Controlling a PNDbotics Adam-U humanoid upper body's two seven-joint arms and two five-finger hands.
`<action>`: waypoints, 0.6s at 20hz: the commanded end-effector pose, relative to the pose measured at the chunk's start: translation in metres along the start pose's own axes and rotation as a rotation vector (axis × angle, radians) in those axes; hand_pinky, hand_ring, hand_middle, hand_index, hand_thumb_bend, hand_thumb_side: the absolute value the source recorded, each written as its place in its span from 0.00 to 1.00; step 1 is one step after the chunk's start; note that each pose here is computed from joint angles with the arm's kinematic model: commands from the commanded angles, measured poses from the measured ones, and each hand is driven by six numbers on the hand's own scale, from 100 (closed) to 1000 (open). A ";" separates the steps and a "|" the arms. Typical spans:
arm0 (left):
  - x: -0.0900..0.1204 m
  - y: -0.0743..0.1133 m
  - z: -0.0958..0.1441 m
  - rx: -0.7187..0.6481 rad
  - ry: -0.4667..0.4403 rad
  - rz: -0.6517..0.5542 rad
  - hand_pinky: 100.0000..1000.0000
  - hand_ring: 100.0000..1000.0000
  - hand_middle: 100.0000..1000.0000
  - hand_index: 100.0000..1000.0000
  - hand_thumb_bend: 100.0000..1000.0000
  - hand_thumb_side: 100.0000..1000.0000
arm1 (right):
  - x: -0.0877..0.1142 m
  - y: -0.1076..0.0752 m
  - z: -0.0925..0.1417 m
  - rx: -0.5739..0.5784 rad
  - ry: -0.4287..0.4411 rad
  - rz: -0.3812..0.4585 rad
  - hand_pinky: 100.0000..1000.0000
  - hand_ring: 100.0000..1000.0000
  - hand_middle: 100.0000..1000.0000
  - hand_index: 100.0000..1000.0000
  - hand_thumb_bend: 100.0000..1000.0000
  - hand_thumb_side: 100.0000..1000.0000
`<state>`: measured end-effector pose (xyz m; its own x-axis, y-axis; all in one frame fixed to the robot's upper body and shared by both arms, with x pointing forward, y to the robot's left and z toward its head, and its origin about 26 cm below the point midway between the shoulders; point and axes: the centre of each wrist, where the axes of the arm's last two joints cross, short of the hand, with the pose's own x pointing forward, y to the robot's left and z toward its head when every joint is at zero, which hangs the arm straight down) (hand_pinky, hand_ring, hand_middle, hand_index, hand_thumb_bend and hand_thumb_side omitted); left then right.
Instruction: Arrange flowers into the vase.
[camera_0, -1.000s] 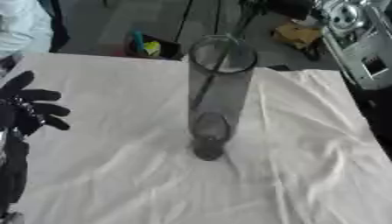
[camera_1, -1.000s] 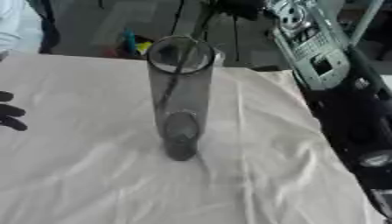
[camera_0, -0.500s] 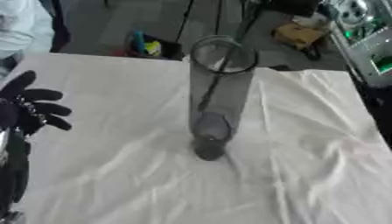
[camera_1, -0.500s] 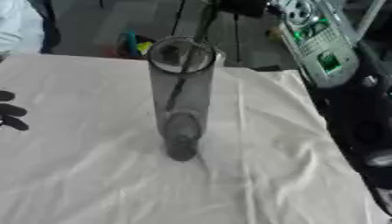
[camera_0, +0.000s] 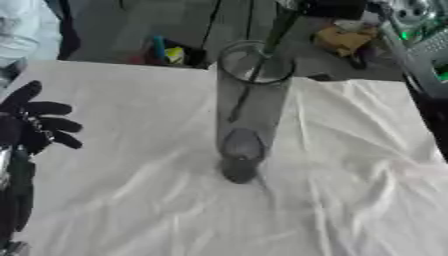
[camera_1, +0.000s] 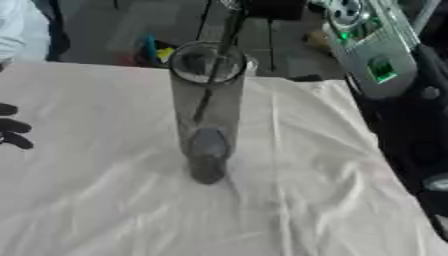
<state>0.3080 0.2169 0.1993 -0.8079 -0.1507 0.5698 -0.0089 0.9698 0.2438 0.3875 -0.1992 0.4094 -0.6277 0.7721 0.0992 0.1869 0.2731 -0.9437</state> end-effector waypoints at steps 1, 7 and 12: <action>0.006 -0.002 -0.004 -0.012 -0.028 0.004 0.44 0.56 0.61 0.91 0.00 1.00 | 0.003 -0.015 0.006 -0.016 -0.007 0.053 0.59 0.65 0.54 0.66 0.00 0.90; 0.006 -0.002 -0.004 -0.014 -0.027 0.005 0.44 0.56 0.61 0.91 0.00 1.00 | 0.000 -0.015 0.007 0.007 0.000 0.033 0.60 0.65 0.54 0.70 0.00 1.00; 0.006 -0.002 -0.003 -0.016 -0.027 0.006 0.44 0.56 0.61 0.91 0.00 1.00 | -0.006 -0.014 0.007 0.035 0.013 -0.012 0.62 0.67 0.56 0.74 0.00 1.00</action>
<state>0.3079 0.2169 0.1992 -0.8067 -0.1509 0.5713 -0.0077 0.9694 0.2452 0.3885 -0.2019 0.4071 -0.6269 0.7695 0.1218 0.1283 0.2562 -0.9581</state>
